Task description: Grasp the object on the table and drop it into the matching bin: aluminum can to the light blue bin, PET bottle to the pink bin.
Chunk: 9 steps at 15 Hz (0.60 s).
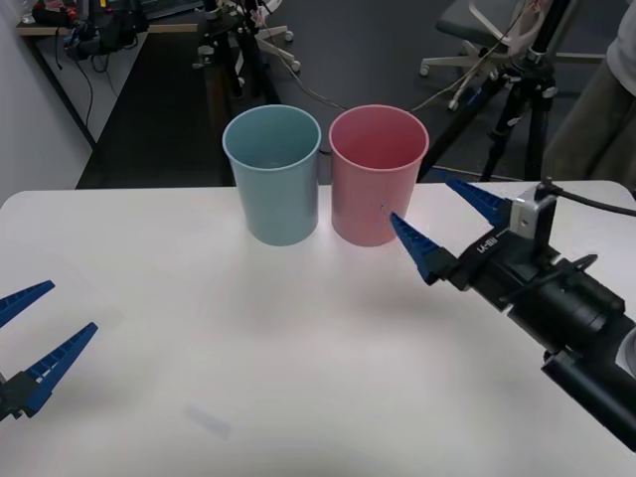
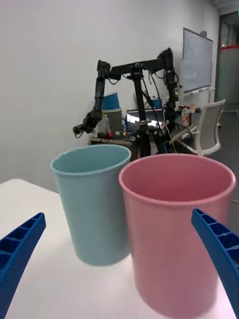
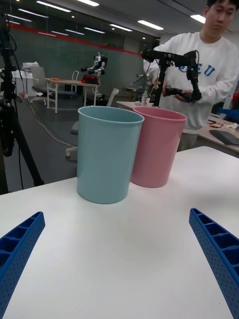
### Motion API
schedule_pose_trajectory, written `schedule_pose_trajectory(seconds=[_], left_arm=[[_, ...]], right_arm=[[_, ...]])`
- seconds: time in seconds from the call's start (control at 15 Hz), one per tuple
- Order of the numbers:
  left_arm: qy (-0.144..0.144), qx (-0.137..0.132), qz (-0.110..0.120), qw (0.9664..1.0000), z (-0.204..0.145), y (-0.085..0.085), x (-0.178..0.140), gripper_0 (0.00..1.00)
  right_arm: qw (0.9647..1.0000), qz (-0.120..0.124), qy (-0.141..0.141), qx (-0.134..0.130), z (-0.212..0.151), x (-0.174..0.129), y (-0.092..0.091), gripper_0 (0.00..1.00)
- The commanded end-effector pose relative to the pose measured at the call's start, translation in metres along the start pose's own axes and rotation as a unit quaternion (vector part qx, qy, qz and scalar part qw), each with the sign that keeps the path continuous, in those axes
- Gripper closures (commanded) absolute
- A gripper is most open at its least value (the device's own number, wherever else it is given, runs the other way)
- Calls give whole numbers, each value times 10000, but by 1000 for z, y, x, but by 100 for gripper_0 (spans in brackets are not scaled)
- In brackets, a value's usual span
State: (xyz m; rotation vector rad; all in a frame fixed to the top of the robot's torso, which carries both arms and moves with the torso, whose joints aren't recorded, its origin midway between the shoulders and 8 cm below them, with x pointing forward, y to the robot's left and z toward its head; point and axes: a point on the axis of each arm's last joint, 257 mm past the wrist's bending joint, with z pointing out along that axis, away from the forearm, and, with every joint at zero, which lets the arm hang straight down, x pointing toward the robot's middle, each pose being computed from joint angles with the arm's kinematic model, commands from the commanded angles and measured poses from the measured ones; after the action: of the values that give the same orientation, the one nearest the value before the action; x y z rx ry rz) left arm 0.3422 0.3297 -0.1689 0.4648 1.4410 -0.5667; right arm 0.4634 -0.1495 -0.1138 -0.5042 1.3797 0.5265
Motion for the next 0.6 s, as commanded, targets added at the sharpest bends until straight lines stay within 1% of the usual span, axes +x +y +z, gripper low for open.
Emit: schedule_pose_trajectory(seconds=[0.07, 0.2, 0.33, 0.53, 0.6], left_arm=[[0, 0, 0, 10000, 0, 0, 0, 0], [0, 0, 0, 10000, 0, 0, 0, 0], [0, 0, 0, 10000, 0, 0, 0, 0], [0, 0, 0, 10000, 0, 0, 0, 0], [0, 0, 0, 10000, 0, 0, 0, 0]], right_arm=[[9996, -147, 237, -99, -46, 8, -17, 0], [9988, -250, 378, -196, -74, 10, -25, 0], [9981, -267, 480, -270, -106, 9, -31, 0], [9973, -254, 609, -312, -146, 6, -37, 0], [9971, -212, 656, -319, -157, 7, -37, 0]])
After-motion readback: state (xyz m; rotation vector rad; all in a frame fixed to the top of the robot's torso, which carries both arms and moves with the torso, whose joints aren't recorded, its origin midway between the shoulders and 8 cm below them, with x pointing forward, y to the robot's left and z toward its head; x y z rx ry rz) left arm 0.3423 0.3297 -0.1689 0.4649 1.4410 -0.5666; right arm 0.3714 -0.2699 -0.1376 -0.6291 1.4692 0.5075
